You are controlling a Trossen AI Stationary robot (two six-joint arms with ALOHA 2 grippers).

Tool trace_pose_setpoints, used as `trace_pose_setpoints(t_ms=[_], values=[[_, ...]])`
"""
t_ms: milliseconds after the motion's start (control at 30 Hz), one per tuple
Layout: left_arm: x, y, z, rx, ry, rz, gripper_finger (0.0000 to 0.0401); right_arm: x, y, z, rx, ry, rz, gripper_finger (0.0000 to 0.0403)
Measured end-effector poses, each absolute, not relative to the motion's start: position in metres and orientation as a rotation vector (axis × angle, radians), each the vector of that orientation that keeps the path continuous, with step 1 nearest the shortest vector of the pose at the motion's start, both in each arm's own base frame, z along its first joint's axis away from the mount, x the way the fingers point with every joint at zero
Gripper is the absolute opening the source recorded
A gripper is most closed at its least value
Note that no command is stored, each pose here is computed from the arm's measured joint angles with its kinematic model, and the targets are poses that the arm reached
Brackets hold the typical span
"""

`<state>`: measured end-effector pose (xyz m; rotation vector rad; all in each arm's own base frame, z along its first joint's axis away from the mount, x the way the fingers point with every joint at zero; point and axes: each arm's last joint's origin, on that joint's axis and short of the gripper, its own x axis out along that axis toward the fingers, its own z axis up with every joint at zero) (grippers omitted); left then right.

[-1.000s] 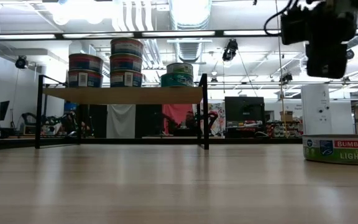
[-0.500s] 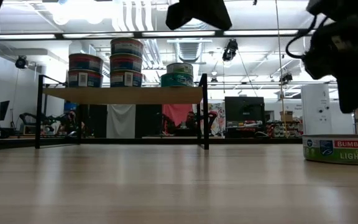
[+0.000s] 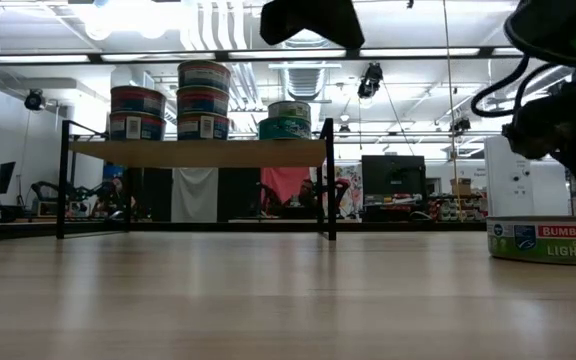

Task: Stack canned seafood by type on shelf
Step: Move the green tuna can to the middle right of the table

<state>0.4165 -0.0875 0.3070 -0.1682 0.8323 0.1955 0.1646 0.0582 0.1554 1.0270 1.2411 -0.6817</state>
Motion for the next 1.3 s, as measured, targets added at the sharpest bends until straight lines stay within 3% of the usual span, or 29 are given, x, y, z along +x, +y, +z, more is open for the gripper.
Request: trace_pose_setpoints(t_ms=[233, 367, 567, 767, 1000, 1300], values=[[0.406, -0.091, 0.280, -0.127, 0.913, 0.209, 0.0000, 0.190, 0.076, 0.145, 1.067, 1.183, -0.605, 0.0009], [0.394, -0.093, 0.260, -0.241, 0.858, 0.167, 0.0000, 0.209, 0.081, 0.145, 1.058, 1.085, -0.570, 0.0009], [0.376, -0.098, 0.248, -0.455, 0.669, -0.051, 0.0000, 0.223, 0.086, 0.149, 1.008, 1.097, -0.515, 0.0009], [0.369, -0.103, 0.227, -0.571, 0.702, -0.032, 0.0000, 0.217, 0.084, 0.167, 1.016, 1.093, -0.480, 0.0009], [0.394, -0.108, 0.213, -0.547, 0.685, 0.029, 0.0000, 0.195, 0.076, 0.184, 1.007, 1.102, -0.484, 0.0009], [0.447, -0.117, 0.198, -0.281, 0.648, -0.007, 0.0000, 0.192, 0.074, 0.182, 1.001, 1.061, -0.489, 0.0009]])
